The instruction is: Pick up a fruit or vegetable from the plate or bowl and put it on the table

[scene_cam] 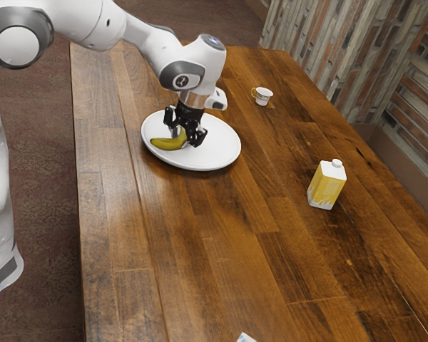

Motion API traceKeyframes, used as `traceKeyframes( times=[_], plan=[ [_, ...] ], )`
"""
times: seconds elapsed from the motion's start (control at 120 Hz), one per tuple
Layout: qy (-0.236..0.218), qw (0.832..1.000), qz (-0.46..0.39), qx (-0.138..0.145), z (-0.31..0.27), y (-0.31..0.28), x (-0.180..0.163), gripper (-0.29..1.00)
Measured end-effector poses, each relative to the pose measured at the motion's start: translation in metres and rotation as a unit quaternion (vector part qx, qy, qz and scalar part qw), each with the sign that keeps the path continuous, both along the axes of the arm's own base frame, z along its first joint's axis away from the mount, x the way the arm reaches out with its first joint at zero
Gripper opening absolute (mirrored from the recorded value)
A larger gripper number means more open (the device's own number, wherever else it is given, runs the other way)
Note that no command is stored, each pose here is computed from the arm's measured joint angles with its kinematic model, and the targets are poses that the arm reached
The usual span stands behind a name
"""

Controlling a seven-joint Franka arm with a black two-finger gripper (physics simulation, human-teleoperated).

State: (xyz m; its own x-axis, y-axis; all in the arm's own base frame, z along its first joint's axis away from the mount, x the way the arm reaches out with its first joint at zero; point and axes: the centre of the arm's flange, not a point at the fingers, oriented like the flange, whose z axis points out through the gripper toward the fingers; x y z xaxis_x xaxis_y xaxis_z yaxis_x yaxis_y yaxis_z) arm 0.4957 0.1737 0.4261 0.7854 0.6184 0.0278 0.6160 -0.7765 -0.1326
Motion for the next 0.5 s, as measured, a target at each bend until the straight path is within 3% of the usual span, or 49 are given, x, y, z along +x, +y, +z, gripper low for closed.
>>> traceKeyframes(
  times=[0.292, 0.5],
  plan=[
    [-0.004, 1.000, -0.011, 0.001, 0.008, -0.005, 0.001, 0.20],
    [-0.022, 0.999, -0.045, -0.002, 0.038, -0.046, 0.011, 0.20]
  ],
)
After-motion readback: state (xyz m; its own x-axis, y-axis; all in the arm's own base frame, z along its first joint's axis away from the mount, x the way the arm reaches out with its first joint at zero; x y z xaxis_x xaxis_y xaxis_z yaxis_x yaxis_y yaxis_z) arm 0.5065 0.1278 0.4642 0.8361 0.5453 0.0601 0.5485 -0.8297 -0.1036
